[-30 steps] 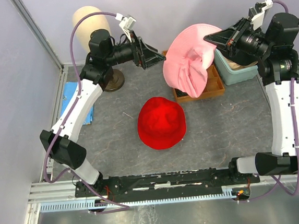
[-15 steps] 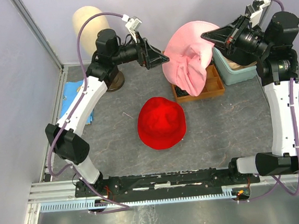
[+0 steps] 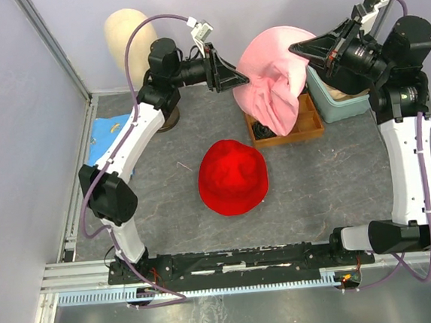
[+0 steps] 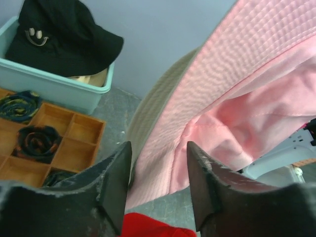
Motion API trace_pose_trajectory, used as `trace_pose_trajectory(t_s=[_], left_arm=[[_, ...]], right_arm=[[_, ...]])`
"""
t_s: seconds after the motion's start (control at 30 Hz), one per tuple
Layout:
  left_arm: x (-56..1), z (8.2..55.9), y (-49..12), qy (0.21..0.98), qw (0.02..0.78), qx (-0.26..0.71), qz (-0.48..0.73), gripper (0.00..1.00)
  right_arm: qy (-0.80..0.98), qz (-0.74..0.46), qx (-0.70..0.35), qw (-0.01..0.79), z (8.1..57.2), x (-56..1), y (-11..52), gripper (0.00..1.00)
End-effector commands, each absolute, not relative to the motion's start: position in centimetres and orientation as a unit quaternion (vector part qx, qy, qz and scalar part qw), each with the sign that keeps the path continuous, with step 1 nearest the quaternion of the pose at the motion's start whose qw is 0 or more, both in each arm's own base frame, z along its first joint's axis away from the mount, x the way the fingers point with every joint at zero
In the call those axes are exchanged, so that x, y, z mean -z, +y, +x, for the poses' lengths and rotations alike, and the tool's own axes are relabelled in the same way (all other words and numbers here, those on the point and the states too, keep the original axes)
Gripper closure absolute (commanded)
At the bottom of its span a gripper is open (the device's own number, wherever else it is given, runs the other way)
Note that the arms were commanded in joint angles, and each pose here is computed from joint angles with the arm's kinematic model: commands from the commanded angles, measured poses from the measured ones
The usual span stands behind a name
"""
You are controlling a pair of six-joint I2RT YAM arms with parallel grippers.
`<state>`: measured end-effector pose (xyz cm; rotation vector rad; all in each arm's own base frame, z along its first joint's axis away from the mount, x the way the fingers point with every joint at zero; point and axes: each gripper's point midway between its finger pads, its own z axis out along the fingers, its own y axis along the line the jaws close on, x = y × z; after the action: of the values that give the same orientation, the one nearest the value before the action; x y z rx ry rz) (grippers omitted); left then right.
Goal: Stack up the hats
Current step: Stack the hat on the hat.
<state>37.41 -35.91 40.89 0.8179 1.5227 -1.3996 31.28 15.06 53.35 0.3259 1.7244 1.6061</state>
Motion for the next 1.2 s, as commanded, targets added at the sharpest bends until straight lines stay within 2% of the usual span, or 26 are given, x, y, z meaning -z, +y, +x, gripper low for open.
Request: trace_pose_trajectory(t_s=[0.0,0.13,0.17,0.33,0.47,0.57,0.73,0.9,1.03,1.17], left_arm=[[-43.9,34.4,-37.7,0.553,0.422,0.616,0.370,0.57],[-45.3,32.6,-38.1,0.526,0.380,0.670,0.361,0.93],[-46.0,32.1,-38.0,0.512,0.377,0.685,0.356,0.97],[-49.4,30.4,-37.1,0.480,0.361,0.729,0.329,0.97],[-51.6,30.4,-36.5,0.486,0.359,0.738,0.302,0.97],[-53.4,30.5,-36.4,0.487,0.352,0.750,0.277,0.97],[-56.3,33.0,-36.0,0.495,0.371,0.759,0.203,0.97],[-58.9,37.3,-35.1,0.476,0.392,0.782,0.092,0.97],[-59.0,40.8,-34.8,0.473,0.414,0.777,0.008,0.97],[-59.1,42.5,-34.0,0.450,0.441,0.776,-0.036,0.97]], right_arm=[[0.658,0.107,-0.642,0.378,30.6,-54.1,15.5,1.00],[0.667,0.123,-0.634,0.372,31.9,-52.2,15.3,1.00],[0.670,0.126,-0.628,0.375,32.5,-51.5,15.1,1.00],[0.718,0.166,-0.545,0.399,36.2,-47.0,12.7,1.00],[0.753,0.182,-0.470,0.423,39.6,-44.1,9.8,0.98],[0.771,0.182,-0.441,0.422,41.9,-42.6,9.0,0.88],[0.774,0.188,-0.426,0.429,43.4,-41.5,8.2,0.56],[0.784,0.207,-0.391,0.436,42.8,-39.7,5.8,0.38],[0.791,0.239,-0.354,0.438,41.3,-38.2,3.5,0.29],[0.783,0.269,-0.390,0.404,39.6,-36.2,4.7,0.30]])
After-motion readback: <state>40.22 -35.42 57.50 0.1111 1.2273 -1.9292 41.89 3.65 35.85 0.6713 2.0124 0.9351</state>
